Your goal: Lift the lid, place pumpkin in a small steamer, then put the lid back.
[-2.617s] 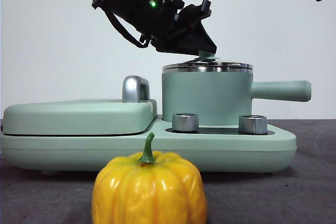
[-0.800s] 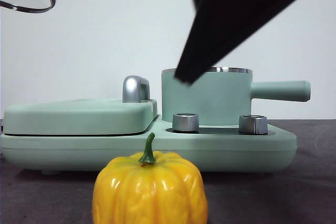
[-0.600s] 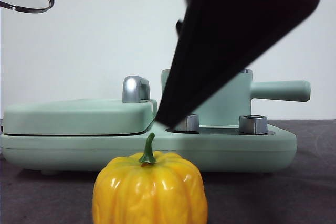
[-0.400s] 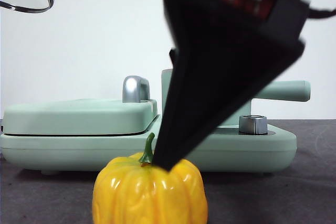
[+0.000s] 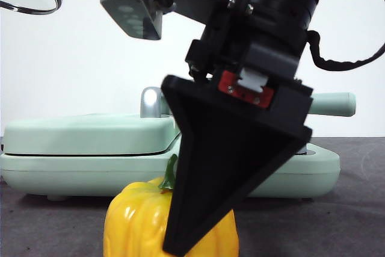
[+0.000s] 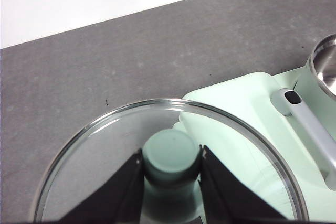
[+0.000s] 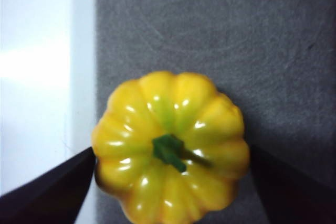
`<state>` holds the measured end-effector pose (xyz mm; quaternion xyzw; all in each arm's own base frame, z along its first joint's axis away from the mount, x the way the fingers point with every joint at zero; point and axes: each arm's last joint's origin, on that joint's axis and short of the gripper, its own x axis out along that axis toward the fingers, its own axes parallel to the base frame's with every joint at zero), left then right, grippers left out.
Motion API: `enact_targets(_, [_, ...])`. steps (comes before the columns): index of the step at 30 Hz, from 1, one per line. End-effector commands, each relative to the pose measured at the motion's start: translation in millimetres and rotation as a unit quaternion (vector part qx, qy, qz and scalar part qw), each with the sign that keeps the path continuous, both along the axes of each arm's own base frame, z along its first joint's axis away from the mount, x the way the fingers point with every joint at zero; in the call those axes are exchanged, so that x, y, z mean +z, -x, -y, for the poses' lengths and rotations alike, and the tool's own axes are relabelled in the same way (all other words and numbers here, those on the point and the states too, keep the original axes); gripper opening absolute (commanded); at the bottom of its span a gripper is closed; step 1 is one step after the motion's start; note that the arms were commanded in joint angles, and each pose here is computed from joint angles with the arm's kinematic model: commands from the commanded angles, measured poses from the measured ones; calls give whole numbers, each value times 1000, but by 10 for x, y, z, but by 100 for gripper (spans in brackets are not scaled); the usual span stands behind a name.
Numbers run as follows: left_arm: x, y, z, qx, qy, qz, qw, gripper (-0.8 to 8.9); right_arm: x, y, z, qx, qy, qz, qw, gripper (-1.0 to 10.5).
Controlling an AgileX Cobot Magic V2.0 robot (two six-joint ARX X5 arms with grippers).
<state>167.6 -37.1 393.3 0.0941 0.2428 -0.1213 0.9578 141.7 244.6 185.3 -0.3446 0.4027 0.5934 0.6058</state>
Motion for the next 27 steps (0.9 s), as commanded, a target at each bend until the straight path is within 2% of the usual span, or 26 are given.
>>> enact_targets(1, [85,-3,-1,-1,1,27,1000,10,31,12,-51,-15,-2,-11,1000,368])
enact_targets(6, [86,-8,1,-1,1,28,1000,10,181,41,68,-62,2,-22,998,368])
enact_targets(11, [83,-17,3,-2,1,27,1000,10,461,98,322,-151,18,-11,988,368])
enact_targets(13, [83,-18,3,-1,1,27,1000,10,592,119,439,-199,26,-3,980,368])
enact_targets(15, [82,-18,3,-1,1,27,1000,10,734,136,565,-256,33,5,966,368])
enact_targets(20, [81,-20,4,-1,1,27,1000,10,1088,118,810,-354,34,6,935,368])
enact_targets(23, [81,-24,5,-1,1,27,1000,10,1316,41,910,-388,29,4,921,368])
enact_targets(27, [73,-41,8,-1,0,24,1000,10,1600,-144,950,-418,-16,10,908,368])
